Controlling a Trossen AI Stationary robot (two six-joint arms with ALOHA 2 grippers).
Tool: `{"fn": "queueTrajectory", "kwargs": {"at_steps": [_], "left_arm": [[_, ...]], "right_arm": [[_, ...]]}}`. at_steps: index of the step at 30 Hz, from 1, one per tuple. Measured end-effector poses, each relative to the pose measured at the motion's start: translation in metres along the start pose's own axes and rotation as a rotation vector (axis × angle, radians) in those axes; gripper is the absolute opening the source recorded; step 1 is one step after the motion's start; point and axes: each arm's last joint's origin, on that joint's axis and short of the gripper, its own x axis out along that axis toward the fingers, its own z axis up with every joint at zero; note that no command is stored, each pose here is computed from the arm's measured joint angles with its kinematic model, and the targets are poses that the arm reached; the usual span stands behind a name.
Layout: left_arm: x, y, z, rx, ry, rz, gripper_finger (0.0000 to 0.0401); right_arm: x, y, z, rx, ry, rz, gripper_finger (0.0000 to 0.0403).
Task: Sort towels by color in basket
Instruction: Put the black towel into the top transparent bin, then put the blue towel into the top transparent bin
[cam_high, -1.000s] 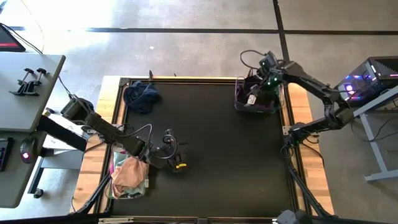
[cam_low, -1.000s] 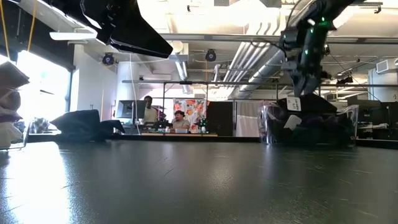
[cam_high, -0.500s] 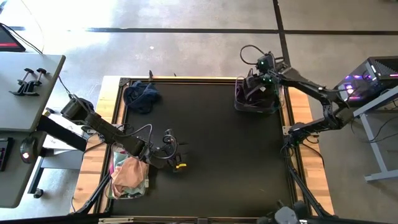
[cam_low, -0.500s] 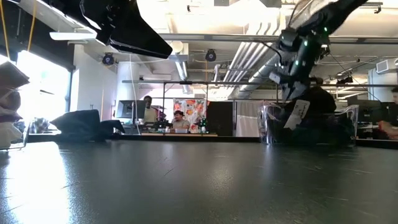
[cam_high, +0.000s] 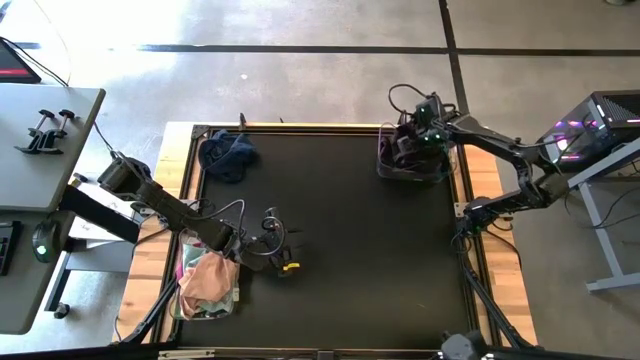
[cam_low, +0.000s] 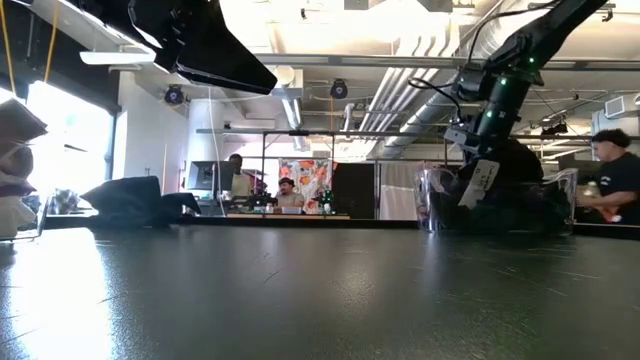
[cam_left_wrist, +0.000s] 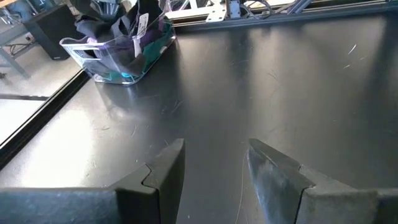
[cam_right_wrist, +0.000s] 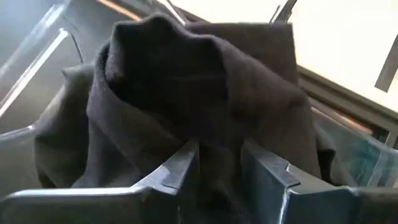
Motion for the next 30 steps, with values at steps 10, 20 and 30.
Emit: {"fn": "queueTrajectory", "kwargs": {"at_steps": [10, 20, 30], "left_arm": [[0.001, 0.001, 0.0, 0.022, 0.001, 0.004, 0.016], [0.004, 0.005, 0.001, 0.017, 0.005, 0.019, 0.016], [0.004, 0.005, 0.001, 0.007, 0.004, 0.019, 0.016]], "right_arm": [[0.032, -0.002, -0.035, -0.001, 0.004, 0.005, 0.011], [0.015, 0.0, -0.014, -0.02, -0.005, 0.035, 0.011], [-0.051, 0.018, 0.024, -0.079, 0.092, 0.042, 0.011]]}}
